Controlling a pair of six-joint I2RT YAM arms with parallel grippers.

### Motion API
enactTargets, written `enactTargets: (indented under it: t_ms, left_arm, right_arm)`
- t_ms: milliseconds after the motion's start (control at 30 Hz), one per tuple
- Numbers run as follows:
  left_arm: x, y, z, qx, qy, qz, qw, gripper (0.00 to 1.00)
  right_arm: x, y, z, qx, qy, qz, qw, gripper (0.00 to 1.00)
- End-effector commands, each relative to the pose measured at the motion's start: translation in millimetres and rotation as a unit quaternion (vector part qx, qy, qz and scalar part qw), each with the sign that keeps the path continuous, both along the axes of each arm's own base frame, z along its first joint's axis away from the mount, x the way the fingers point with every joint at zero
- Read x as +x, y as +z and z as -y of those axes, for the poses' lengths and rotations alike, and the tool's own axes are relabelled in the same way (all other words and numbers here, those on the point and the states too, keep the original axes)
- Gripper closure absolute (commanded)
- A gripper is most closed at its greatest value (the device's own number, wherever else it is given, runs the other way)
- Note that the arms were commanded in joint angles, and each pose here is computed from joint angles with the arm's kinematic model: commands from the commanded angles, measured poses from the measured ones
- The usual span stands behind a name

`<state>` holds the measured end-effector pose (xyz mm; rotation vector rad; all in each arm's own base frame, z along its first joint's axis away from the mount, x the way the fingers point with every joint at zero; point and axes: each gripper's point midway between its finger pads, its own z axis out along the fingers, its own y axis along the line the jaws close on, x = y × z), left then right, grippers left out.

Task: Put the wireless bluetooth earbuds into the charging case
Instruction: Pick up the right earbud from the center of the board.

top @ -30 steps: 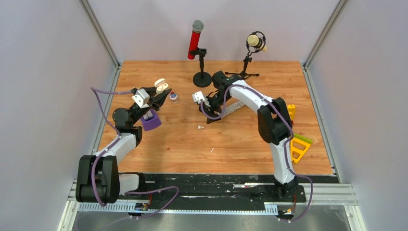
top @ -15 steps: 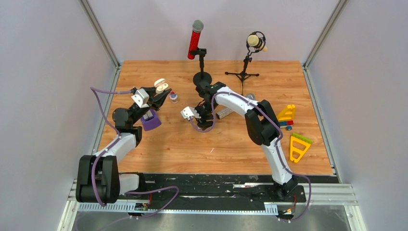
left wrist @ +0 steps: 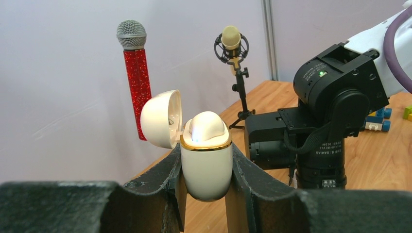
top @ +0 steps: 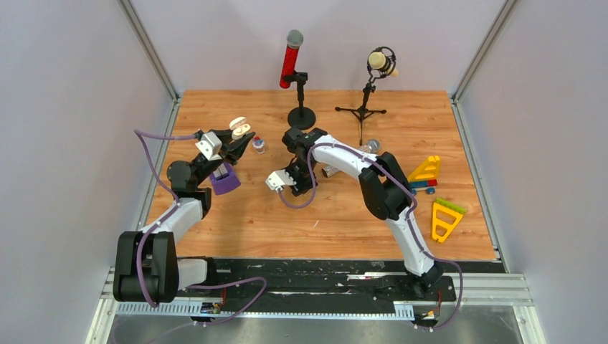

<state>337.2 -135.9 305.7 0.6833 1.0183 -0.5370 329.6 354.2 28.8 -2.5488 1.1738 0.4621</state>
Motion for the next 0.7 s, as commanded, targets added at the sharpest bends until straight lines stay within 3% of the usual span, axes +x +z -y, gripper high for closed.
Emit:
enactTargets:
  t_ms: [0,667]
  left_arm:
    - [-3.8,10.4,-2.7,0.002,0.003,0.024,1.000,0.98]
    - [-3.5,6.8,-2.3,0.005,0.002,0.020,1.000,0.98]
  right_arm:
    - [5.8,-1.1,-10.1,-0.011,0.034,0.036,0.999,0.46]
    - [5.0,-8.3,-13.0,-0.057,0.050,0.077,0.994,0.59]
